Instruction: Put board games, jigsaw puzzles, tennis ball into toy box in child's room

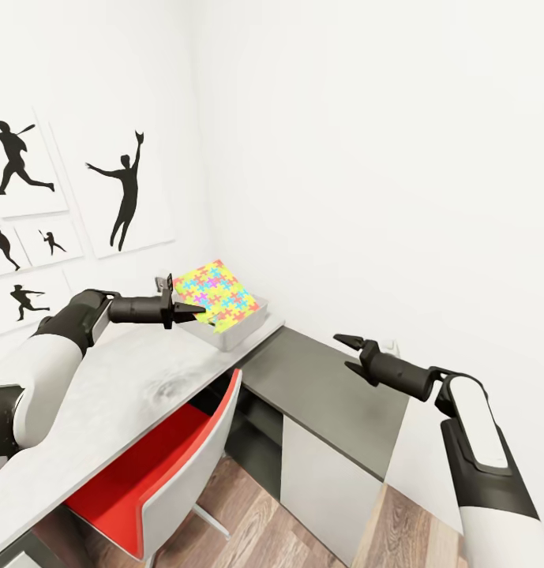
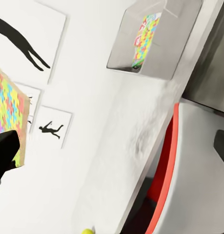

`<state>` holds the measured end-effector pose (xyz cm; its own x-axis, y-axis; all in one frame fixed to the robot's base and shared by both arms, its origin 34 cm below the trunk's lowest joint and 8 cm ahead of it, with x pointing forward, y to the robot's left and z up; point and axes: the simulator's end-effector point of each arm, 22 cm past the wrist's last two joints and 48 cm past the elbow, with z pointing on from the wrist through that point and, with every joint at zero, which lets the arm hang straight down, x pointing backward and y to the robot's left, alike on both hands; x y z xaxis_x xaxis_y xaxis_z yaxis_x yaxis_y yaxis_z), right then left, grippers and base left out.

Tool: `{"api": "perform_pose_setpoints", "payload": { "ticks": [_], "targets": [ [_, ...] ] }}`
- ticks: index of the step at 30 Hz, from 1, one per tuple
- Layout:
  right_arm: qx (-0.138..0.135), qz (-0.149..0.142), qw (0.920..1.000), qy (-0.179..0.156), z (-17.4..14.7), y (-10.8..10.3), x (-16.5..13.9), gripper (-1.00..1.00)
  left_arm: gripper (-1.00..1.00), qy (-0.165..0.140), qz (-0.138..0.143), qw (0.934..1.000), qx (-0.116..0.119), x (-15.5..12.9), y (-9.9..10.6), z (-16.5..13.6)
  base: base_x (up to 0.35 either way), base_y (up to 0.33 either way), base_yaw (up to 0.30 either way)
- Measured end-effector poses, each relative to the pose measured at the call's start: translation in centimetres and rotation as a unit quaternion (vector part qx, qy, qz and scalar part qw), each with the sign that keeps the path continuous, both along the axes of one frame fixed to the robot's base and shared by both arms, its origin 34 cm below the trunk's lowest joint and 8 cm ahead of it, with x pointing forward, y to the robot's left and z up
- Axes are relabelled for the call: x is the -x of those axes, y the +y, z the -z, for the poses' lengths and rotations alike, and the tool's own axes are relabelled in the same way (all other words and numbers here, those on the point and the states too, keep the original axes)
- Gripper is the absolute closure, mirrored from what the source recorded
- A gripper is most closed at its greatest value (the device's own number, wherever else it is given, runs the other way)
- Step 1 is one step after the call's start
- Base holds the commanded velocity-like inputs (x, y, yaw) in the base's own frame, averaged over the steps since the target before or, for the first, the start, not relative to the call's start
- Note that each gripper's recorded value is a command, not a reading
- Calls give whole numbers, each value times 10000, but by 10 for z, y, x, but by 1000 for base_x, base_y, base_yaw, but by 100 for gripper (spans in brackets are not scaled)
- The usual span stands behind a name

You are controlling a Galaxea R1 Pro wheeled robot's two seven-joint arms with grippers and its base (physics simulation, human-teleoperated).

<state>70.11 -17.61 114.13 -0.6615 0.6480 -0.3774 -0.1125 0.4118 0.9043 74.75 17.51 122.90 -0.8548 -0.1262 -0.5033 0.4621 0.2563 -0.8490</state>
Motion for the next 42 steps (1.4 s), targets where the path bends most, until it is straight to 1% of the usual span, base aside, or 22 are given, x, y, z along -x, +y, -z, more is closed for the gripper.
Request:
{"api": "perform_pose_setpoints", "payload": {
  "ticks": [6, 8, 12, 16, 20, 24, 27, 31, 37, 42],
  "targets": [
    [25, 6, 9999, -152, -11, 0, 4, -100, 100, -17, -2, 10000, 9, 0, 0, -2, 0, 0, -6],
    [-44, -33, 9997, -218, -15, 2, 6, -100, 100, -31, -4, 10000, 14, 1, 0, -4, 0, 0, -54],
    [-294, -171, 9983, -468, -30, 7, 12, -100, 100, -63, -10, 10000, 17, 2, 1, -8, 0, 0, -81],
    [-380, -227, 9967, -677, -45, 9, 18, -100, 100, -102, -16, 9999, 22, 4, 1, -12, 0, 0, -97],
    [-404, -218, 9966, -683, -40, 7, 29, -100, 100, -139, -52, 9999, 11, 5, 6, -16, 4, 0, -101],
    [-532, -287, 9949, -811, -49, 9, 35, -100, 100, -183, -65, 9998, 12, 7, 7, -21, 129, 78, -104],
    [-574, -313, 9940, -872, -53, 10, 37, -100, 100, -211, -74, 9997, 8, 8, 9, -24, 149, 78, -105],
    [-579, -321, 9936, -917, -57, 10, 39, -100, 100, -248, -113, 9996, -1, 9, 14, -28, 57, 26, -105],
    [-577, -324, 9931, -964, -62, 10, 41, -100, 100, -297, -123, 9995, -4, 12, 15, -34, 128, 41, -105],
    [-571, -325, 9928, -1003, -66, 9, 43, -100, 100, -339, -132, 9993, -1, 14, 16, -39, 112, -150, -105]
  ]
}}
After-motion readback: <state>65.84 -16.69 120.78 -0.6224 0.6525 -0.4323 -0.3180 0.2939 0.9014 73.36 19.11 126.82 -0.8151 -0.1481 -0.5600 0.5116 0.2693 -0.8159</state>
